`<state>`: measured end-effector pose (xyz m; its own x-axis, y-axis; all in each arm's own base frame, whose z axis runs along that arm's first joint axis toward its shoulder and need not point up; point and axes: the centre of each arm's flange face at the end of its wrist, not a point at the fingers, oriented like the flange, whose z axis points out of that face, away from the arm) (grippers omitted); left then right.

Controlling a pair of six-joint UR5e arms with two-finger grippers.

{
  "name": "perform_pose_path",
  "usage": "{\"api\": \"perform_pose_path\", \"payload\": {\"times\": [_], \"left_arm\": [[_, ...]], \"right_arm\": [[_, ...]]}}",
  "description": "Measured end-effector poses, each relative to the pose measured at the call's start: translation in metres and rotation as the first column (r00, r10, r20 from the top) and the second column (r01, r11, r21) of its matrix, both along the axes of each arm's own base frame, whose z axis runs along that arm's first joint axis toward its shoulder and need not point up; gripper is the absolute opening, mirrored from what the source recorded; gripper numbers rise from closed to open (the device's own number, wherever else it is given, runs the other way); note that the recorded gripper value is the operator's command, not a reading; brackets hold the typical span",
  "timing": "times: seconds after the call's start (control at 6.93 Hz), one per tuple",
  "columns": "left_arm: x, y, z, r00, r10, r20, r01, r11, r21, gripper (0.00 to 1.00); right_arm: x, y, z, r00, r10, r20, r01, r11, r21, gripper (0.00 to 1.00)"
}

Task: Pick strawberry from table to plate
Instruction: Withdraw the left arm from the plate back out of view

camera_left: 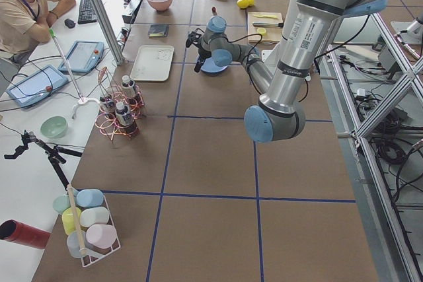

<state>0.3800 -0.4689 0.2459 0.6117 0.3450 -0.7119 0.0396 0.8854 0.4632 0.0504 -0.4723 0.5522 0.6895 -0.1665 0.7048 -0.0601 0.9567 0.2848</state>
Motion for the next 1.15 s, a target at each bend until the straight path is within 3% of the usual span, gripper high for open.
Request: {"api": "perform_pose_path", "payload": {"times": [0.29, 0.58, 0.87, 1.15], "left_arm": [[-0.174, -0.066, 0.068, 0.994, 0.086, 0.073, -0.079, 0.993, -0.084, 1.0], [-0.305, -0.089, 0.196, 0.987, 0.118, 0.106, -0.094, 0.974, -0.206, 1.0], [-0.391, -0.071, 0.292, 0.979, 0.142, 0.145, -0.106, 0.968, -0.227, 1.0], [-0.425, -0.036, 0.35, 0.973, 0.171, 0.152, -0.129, 0.958, -0.256, 1.0]], "right_arm": [[-0.006, -0.006, -0.017, 1.0, -0.01, 0.009, 0.009, 0.999, 0.049, 1.0], [-0.017, -0.004, -0.024, 0.998, -0.042, 0.05, 0.038, 0.996, 0.085, 1.0], [-0.029, -0.004, -0.027, 0.996, -0.069, 0.062, 0.063, 0.994, 0.093, 1.0], [-0.056, -0.004, -0.032, 0.993, -0.092, 0.074, 0.087, 0.994, 0.07, 1.0]]}}
